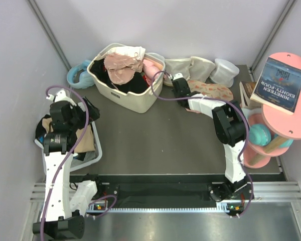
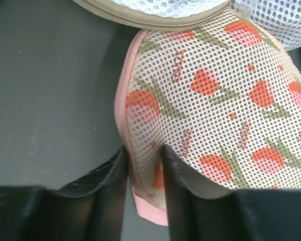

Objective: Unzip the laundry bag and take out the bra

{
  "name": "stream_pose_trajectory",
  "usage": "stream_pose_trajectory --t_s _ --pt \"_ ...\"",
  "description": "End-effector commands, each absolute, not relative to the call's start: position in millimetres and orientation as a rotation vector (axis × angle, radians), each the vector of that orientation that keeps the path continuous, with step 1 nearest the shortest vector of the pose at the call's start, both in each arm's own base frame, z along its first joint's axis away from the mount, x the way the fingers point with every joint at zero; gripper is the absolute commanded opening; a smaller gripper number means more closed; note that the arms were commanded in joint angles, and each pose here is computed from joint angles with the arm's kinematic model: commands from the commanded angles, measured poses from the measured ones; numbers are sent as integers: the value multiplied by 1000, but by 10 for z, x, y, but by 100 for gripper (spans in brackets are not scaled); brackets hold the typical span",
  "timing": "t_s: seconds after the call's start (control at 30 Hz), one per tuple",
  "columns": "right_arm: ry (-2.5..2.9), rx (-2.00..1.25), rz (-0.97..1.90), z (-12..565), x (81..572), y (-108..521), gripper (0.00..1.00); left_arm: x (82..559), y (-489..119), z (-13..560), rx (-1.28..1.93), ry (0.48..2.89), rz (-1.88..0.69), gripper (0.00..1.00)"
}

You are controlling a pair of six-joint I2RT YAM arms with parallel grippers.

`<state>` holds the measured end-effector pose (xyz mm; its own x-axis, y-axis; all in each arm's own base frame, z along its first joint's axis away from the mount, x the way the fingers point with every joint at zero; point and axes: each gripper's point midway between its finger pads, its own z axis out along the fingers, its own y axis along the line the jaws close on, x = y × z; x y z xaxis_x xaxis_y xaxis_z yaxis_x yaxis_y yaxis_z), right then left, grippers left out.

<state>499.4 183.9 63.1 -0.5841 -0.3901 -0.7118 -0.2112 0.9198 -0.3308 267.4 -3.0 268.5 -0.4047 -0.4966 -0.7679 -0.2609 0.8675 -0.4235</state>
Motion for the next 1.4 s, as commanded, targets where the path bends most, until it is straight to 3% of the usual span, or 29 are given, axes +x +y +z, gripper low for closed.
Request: stream_pose_trajectory --t_s 0.0,0.1,0.13,0.47,0.77,0.87,0.9,0.97,1.0,1.13,1.37 --pt "2160 -418 -174 883 5071 1987 21 2682 -40 2735 -544 2012 -290 99" --pt "2179 -448 -140 873 4917 2025 2 2687 -36 2750 -542 2012 -287 99" --pt "2164 -466 -105 961 4842 2117 0 2685 -36 2747 -544 2013 -287 99" --pt "2150 -686 192 1035 3605 3103 0 2604 -59 2643 -543 2055 -290 99" --pt "2067 -947 686 1393 2247 4578 0 2524 -61 2523 -544 2093 -278 99" --pt "2014 -1046 753 1568 2020 4833 19 2513 -71 2465 -551 2104 -285 99" --pt "2015 -1051 752 1605 2014 4837 39 2508 -78 2444 -552 2109 -288 99" --pt "2006 -1045 752 1743 2016 4794 59 2509 -85 2410 -556 2118 -292 99" --pt "1999 -1033 749 1805 2044 4756 76 2508 -85 2382 -562 2124 -293 99" --pt "1970 -933 720 2146 2208 4433 93 2470 -156 2324 -548 2152 -332 99" --pt "2140 -669 600 1727 2916 3432 95 2342 -187 2200 -543 2201 -333 99"
